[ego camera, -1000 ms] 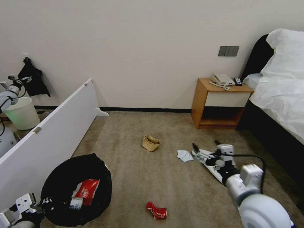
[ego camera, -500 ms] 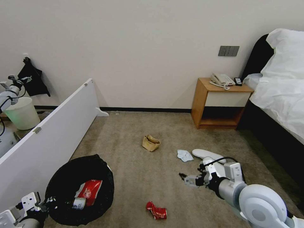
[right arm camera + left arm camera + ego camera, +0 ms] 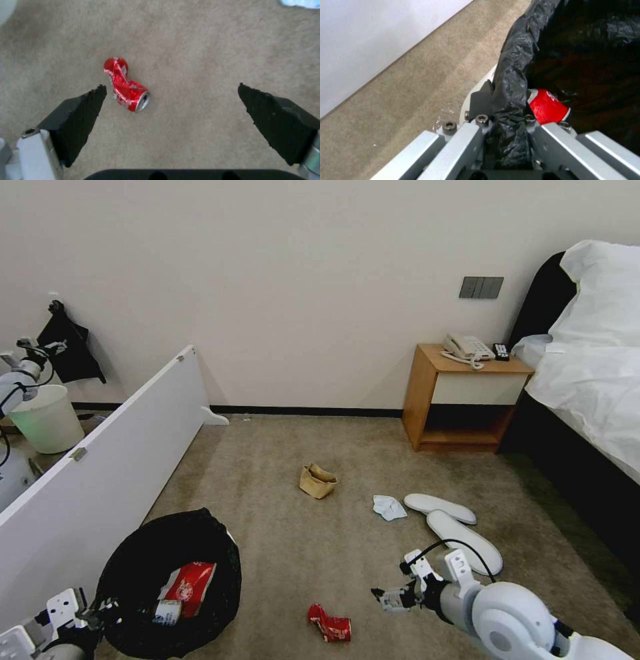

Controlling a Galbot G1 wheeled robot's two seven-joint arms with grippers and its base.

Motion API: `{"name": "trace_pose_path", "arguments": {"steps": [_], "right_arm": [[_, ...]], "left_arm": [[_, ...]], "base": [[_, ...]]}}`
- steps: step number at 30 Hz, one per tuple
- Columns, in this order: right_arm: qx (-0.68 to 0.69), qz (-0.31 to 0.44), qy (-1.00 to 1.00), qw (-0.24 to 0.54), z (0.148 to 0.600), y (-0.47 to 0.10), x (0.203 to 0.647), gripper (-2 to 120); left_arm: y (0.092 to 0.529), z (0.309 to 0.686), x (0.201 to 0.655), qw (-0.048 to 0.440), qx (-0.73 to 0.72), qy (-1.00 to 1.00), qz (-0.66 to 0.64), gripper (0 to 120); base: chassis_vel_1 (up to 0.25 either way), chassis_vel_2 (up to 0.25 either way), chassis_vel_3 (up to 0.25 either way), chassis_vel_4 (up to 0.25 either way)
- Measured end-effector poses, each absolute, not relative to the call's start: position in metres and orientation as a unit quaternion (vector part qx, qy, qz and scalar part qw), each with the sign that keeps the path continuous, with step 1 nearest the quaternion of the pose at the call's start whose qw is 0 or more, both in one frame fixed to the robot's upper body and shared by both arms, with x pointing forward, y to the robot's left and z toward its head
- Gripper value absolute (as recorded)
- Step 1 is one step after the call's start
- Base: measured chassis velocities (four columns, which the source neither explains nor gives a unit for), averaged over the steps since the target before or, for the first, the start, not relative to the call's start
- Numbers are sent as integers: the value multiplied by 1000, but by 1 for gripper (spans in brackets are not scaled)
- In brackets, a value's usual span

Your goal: Pick up the trash bin, then pick up the garbage from the floor and place it into the trash bin.

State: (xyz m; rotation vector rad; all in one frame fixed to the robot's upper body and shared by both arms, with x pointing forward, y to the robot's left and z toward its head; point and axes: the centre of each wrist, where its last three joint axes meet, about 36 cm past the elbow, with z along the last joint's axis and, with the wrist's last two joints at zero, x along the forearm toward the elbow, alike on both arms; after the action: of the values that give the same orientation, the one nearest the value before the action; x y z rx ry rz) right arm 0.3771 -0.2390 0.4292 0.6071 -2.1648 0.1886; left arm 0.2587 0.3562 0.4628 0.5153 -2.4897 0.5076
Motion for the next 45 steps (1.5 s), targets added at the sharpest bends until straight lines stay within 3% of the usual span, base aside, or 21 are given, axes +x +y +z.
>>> {"name": "trace_pose_path", "arguments": {"steps": [20, 34, 45], "right_arm": [[298, 94, -849, 427, 367, -169, 418, 100], [289, 122, -836, 450, 304, -166, 435, 100], [297, 131, -831, 453, 282, -155, 437, 100]], "left_arm": [[361, 453, 266, 275, 194, -921, 195, 2], [361, 446, 269, 282, 194, -919, 195, 2], [361, 442, 271, 285, 194, -918, 195, 2]], "base": [[0, 0, 0, 0], [0, 0, 0, 0], [0, 0, 0, 0]]}}
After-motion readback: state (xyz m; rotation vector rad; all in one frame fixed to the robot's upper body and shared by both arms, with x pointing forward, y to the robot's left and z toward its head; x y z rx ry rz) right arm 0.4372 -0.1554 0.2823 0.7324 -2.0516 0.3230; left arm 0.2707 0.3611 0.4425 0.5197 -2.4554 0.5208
